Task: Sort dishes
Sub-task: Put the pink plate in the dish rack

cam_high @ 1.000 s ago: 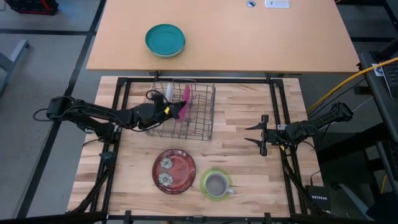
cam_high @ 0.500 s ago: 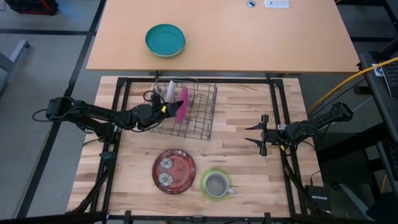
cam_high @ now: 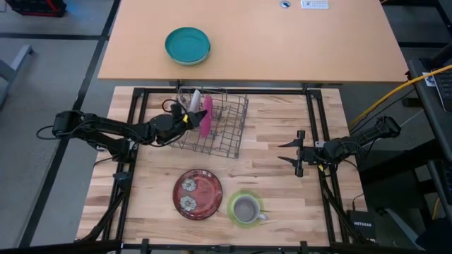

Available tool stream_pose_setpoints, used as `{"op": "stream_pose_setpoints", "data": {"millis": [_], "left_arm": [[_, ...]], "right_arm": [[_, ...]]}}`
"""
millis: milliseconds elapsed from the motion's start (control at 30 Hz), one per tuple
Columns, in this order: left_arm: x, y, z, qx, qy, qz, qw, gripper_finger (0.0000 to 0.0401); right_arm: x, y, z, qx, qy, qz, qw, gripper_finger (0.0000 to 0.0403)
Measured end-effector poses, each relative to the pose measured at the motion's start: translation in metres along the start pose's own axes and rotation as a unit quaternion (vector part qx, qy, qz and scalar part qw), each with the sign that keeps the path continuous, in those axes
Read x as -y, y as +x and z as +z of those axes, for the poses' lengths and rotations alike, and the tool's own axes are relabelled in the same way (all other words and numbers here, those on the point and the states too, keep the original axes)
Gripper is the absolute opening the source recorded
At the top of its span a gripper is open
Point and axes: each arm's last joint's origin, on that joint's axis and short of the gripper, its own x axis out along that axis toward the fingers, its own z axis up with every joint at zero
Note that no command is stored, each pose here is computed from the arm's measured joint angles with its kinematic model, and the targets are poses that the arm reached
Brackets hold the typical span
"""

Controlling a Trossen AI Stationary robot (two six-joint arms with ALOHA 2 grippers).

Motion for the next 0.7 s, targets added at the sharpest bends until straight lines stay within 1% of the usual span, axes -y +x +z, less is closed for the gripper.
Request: {"op": "stream_pose_setpoints", "data": {"millis": [267,500,700], "left_arm": [[0.011,-0.001,0.006,0.027,0.026,-0.05,0.998,0.0],[0.008,0.003,0.012,0.039,0.027,-0.045,0.998,0.0],[0.005,0.007,0.015,0.018,0.03,-0.056,0.998,0.0]], "right_arm": [[0.0,0.0,0.0,0.0,0.0,0.0,1.0,0.0198],[0.0,0.0,0.0,0.001,0.001,-0.001,1.0,0.0198],[0.0,0.0,0.0,0.002,0.0,-0.001,1.0,0.0198]]}}
